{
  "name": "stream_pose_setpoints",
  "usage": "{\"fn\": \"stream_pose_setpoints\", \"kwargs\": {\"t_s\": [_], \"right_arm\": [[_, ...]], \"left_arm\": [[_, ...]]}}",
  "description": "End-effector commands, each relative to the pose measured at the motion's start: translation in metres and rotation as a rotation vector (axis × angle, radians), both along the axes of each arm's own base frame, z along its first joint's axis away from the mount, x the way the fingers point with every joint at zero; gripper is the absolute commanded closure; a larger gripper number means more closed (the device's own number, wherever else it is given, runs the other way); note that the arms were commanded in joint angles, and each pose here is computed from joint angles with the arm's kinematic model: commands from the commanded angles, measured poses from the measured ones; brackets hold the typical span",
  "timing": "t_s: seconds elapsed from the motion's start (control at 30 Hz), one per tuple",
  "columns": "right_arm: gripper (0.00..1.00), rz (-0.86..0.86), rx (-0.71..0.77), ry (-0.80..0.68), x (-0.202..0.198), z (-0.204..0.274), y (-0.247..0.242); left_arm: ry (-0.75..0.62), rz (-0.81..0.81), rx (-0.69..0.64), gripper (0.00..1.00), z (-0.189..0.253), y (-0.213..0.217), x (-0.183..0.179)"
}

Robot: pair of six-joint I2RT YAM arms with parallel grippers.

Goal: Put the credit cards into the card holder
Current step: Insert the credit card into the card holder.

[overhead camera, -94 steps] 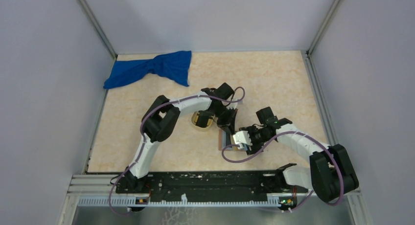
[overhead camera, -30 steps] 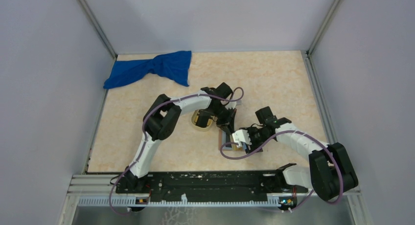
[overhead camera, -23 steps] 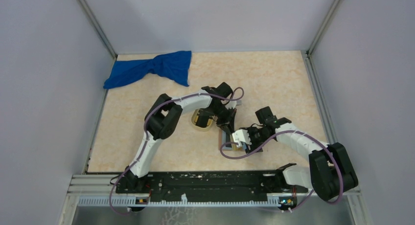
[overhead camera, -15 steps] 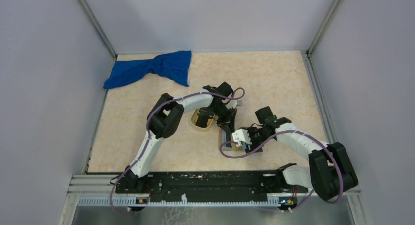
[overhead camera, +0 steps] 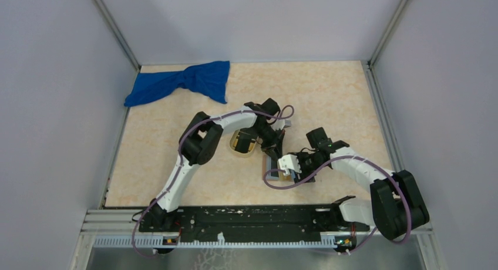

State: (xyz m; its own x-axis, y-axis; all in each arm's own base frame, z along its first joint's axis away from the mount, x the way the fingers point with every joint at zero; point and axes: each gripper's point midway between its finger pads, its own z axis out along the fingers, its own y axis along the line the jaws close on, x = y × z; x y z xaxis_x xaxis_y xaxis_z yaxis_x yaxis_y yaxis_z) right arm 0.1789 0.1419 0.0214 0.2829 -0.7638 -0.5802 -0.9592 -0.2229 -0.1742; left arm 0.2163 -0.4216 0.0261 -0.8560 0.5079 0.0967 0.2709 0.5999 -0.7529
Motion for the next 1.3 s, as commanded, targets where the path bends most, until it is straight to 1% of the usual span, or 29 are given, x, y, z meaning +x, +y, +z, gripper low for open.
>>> {"fn": "stream_pose_setpoints", "kwargs": {"t_s": [0.0, 0.1, 0.23, 0.4, 0.43, 0.5, 0.57, 0.6, 0.63, 0.7, 0.73, 0.83, 0.93, 1.27], "right_arm": [[0.35, 0.024, 0.041, 0.018, -0.004, 0.008, 0.01], [0.35, 0.029, 0.075, 0.03, -0.006, 0.014, 0.016], [0.36, 0.047, 0.158, 0.038, -0.01, 0.031, 0.029], [0.4, 0.054, 0.269, 0.019, -0.007, 0.06, 0.045], [0.42, 0.052, 0.288, 0.019, -0.006, 0.066, 0.048], [0.52, 0.062, 0.325, 0.028, -0.006, 0.077, 0.055], [0.68, 0.054, 0.343, 0.045, -0.004, 0.082, 0.063], [0.75, 0.056, 0.336, 0.047, -0.004, 0.081, 0.071], [0.8, 0.034, 0.315, 0.042, 0.0, 0.078, 0.076], [0.87, -0.003, 0.282, 0.008, 0.008, 0.072, 0.088], [0.88, -0.014, 0.267, -0.008, 0.011, 0.07, 0.092], [0.91, -0.039, 0.208, -0.048, 0.018, 0.06, 0.096], [0.93, -0.063, 0.158, -0.054, 0.022, 0.049, 0.091], [0.93, -0.041, 0.065, -0.055, 0.016, 0.026, 0.086]], "left_arm": [[-0.058, -0.038, 0.224, 1.0, -0.084, 0.034, -0.007], [-0.059, -0.035, 0.22, 1.0, -0.087, 0.034, -0.006], [-0.06, -0.031, 0.217, 1.0, -0.09, 0.033, -0.006], [-0.063, -0.027, 0.216, 1.0, -0.091, 0.033, -0.006], [-0.062, -0.027, 0.215, 1.0, -0.091, 0.033, -0.006], [-0.061, -0.028, 0.214, 1.0, -0.092, 0.032, -0.006], [-0.06, -0.028, 0.213, 1.0, -0.092, 0.033, -0.006], [-0.063, -0.029, 0.212, 1.0, -0.091, 0.033, -0.006], [-0.064, -0.029, 0.214, 1.0, -0.091, 0.033, -0.006], [-0.065, -0.028, 0.214, 1.0, -0.09, 0.034, -0.006], [-0.064, -0.03, 0.215, 1.0, -0.091, 0.034, -0.007], [-0.061, -0.028, 0.213, 1.0, -0.092, 0.035, -0.007], [-0.061, -0.028, 0.21, 1.0, -0.092, 0.035, -0.007], [-0.061, -0.026, 0.206, 0.98, -0.091, 0.036, -0.006]]}}
